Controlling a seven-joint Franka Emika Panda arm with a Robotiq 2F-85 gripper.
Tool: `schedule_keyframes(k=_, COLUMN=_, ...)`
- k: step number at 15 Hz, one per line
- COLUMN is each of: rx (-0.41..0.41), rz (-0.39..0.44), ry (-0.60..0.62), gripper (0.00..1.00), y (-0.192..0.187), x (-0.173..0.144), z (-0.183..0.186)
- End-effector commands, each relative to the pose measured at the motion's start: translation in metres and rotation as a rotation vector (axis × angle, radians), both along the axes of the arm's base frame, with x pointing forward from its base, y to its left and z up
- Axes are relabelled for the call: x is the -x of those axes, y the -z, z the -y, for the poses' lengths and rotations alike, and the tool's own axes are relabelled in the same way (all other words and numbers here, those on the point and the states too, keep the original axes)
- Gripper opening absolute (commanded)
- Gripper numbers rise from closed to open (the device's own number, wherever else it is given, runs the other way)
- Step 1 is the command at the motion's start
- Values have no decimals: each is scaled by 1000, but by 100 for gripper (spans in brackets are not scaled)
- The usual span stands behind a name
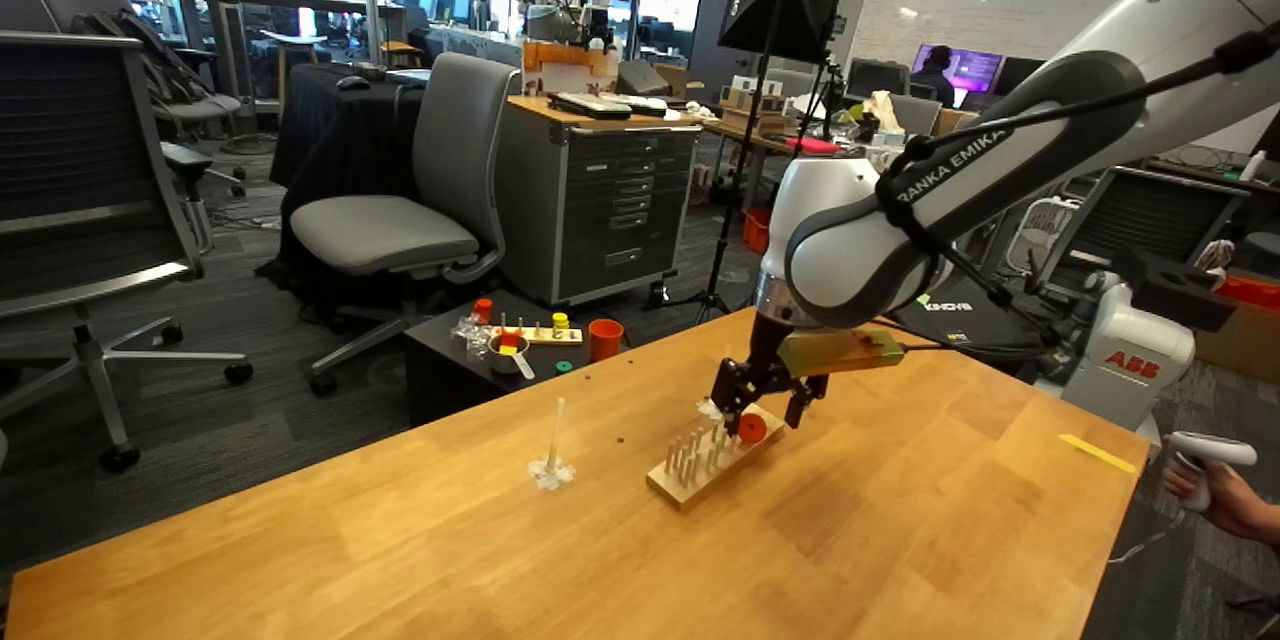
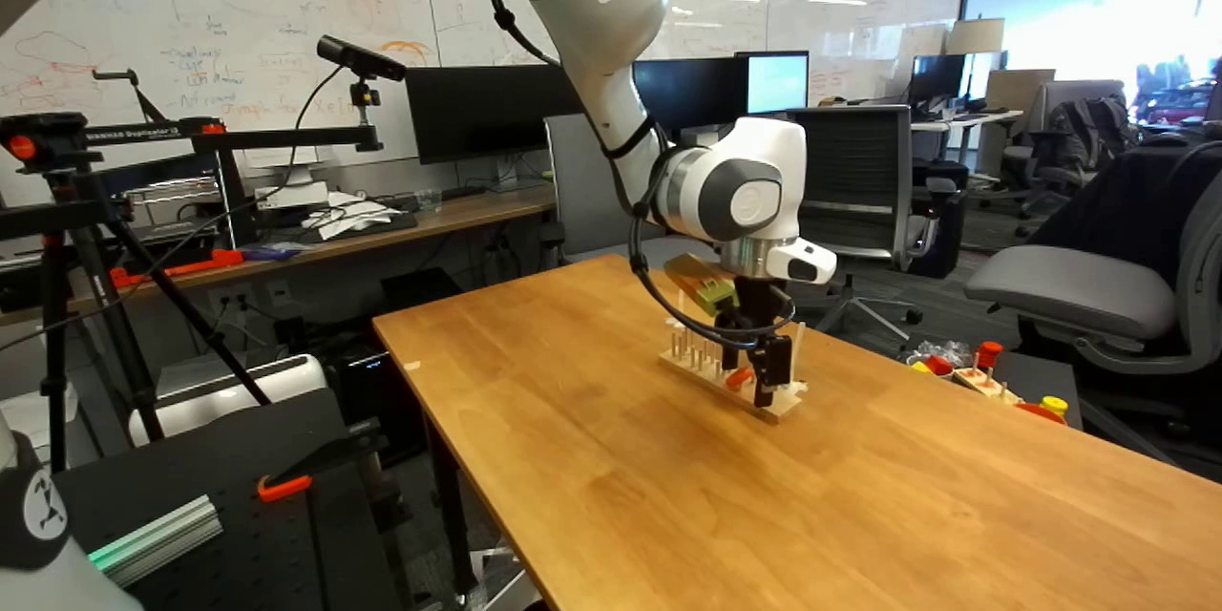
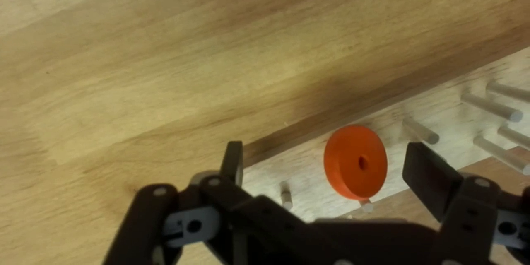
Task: Take the orange object and position it onto one of the small dowels
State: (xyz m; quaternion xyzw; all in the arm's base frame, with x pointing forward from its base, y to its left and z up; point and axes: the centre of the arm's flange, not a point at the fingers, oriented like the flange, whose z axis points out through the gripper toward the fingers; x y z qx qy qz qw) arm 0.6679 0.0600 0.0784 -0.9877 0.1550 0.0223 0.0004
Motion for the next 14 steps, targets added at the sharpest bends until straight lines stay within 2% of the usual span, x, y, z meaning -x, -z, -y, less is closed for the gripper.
schedule_keyframes(k=1, rx=-20, rz=-3, ry=21, gripper=100, y=-12, x=-8, z=3)
schedule_keyframes(k=14, rx=-9, rz=-20, ry=56, gripper=100, y=-30, x=-2, z=22)
